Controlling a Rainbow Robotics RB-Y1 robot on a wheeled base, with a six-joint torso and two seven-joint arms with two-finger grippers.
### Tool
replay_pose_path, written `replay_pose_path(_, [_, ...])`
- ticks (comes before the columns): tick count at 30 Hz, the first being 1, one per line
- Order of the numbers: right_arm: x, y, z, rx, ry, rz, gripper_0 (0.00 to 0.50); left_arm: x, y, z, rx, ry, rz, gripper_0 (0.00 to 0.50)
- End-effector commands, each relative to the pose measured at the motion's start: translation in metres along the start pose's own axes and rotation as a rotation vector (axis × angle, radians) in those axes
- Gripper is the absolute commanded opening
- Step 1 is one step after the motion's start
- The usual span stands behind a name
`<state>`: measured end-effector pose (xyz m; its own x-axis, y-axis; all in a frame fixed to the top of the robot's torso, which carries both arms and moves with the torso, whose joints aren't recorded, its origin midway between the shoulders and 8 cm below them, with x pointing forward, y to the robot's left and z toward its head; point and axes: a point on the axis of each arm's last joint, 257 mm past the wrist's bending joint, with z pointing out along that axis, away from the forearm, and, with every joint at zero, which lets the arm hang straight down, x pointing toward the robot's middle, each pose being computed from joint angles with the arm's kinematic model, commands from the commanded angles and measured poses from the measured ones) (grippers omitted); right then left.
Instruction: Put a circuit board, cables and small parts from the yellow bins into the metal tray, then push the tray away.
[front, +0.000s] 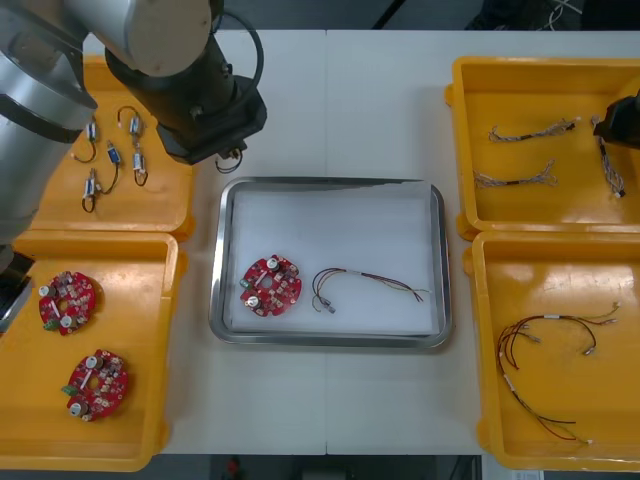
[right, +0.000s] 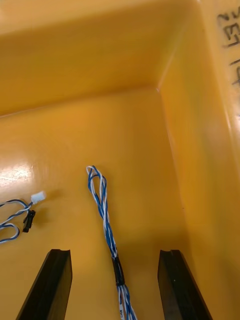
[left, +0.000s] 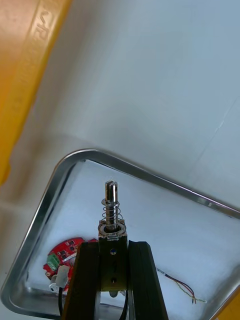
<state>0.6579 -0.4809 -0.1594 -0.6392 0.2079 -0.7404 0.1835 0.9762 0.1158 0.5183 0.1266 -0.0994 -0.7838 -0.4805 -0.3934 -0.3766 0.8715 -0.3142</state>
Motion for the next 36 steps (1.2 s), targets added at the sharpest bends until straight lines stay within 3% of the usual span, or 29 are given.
replay_pose_path(1, [0.013,0.004,0.009,-0.008,0.005,-0.039,0.500,0.018,-0.008,0.004,0.026,0.001,-0.066,0.000])
replay_pose_path(4, [0.020,0.003,0.013,-0.006,0.006,-0.042,0.500,0.027,-0.005,0.015,0.012,0.005,-0.069,0.000])
replay_pose_path(10, [0.036,0.001,0.019,-0.006,0.026,-0.045,0.500,0.039,0.001,0.037,-0.056,-0.031,-0.040,0.000])
replay_pose_path(17, [0.048,0.002,0.024,-0.010,0.043,-0.041,0.500,0.051,-0.005,0.061,-0.082,-0.019,-0.055,0.000])
replay_pose_path(18, [0.049,0.002,0.024,-0.010,0.044,-0.042,0.472,0.053,-0.005,0.064,-0.086,-0.018,-0.053,0.000])
replay_pose_path(19, [0.050,0.002,0.025,-0.011,0.045,-0.042,0.390,0.054,-0.004,0.068,-0.098,-0.025,-0.048,0.000])
replay_pose_path(20, [0.051,0.002,0.025,-0.011,0.046,-0.042,0.268,0.057,-0.003,0.073,-0.106,-0.026,-0.042,0.000])
replay_pose_path(22, [0.052,0.003,0.025,-0.011,0.048,-0.043,0.073,0.060,-0.002,0.078,-0.118,-0.031,-0.036,0.000])
replay_pose_path(24, [0.052,0.003,0.025,-0.011,0.048,-0.043,0.009,0.062,-0.002,0.080,-0.124,-0.031,-0.035,0.000])
replay_pose_path(31, [0.049,0.004,0.025,-0.012,0.042,-0.100,0.000,0.072,0.000,0.093,-0.138,-0.025,-0.034,0.000])
replay_pose_path(36, [0.035,-0.002,0.018,0.000,0.018,-0.221,0.000,0.072,-0.002,0.101,-0.129,-0.027,-0.046,0.000])
